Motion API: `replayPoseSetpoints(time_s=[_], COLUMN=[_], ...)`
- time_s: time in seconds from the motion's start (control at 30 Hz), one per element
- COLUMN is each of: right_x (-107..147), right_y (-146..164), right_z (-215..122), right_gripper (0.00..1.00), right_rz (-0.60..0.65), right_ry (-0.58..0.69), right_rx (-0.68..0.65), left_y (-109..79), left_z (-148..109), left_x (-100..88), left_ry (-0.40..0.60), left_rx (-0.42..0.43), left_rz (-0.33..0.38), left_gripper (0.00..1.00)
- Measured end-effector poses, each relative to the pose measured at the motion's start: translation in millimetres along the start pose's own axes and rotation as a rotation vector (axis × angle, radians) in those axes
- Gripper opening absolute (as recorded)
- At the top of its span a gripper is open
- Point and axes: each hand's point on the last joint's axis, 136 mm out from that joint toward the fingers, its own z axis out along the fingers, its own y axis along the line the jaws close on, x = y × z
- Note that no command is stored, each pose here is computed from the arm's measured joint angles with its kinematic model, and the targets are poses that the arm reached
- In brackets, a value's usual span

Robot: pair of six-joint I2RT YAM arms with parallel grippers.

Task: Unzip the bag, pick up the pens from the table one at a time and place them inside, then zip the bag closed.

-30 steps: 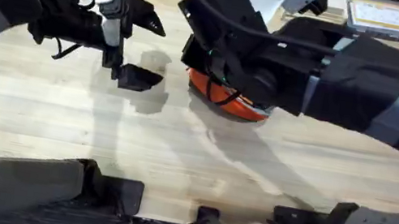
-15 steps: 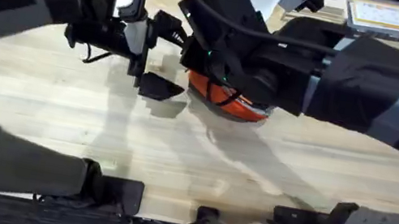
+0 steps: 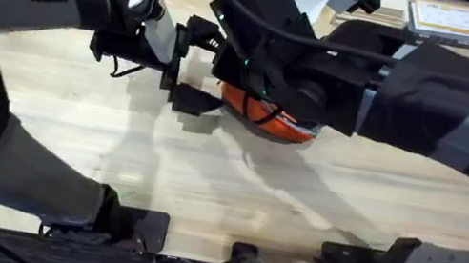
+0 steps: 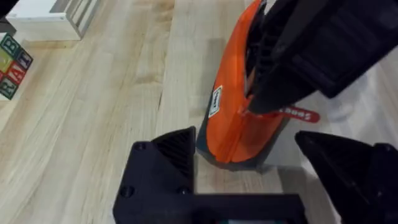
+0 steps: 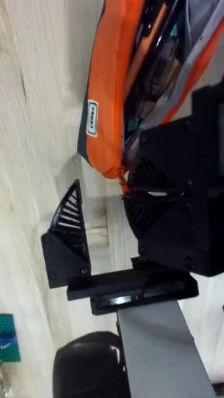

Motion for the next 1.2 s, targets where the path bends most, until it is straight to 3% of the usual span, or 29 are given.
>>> replayPoseSetpoints(time_s=[0.17,0.37,0.5,0.6,0.67,1.0,1.2], right_x=[-1.2,-1.7,-1.8,-1.7,-1.3,1.8,6.3], right_y=[2.1,3.0,3.1,3.1,3.3,-1.7,-22.5], right_z=[0.0,0.0,0.0,0.0,0.0,0.0,-3.0], right_gripper=[0.031,0.031,0.031,0.031,0.031,0.031,0.031], right_rz=[0.003,0.004,0.004,0.001,0.001,-0.008,-0.028], right_ry=[-0.005,-0.007,-0.007,-0.007,-0.004,0.008,0.052], right_rx=[-0.009,-0.012,-0.012,-0.012,-0.014,0.006,0.076], left_y=[2.2,3.8,2.7,0.4,-0.2,-0.1,-0.4], left_z=[2.6,4.4,10.8,16.6,18.4,18.4,18.9], left_x=[4.7,4.2,1.0,-1.2,-1.5,1.2,2.3], left_ry=[-0.009,-0.015,-0.017,-0.016,-0.013,0.004,0.011], left_rx=[0.001,0.0,0.015,0.032,0.036,0.036,0.037], left_rz=[-0.016,-0.01,0.014,0.027,0.034,0.003,-0.003], left_gripper=[0.989,0.794,0.544,0.171,0.056,0.043,0.043])
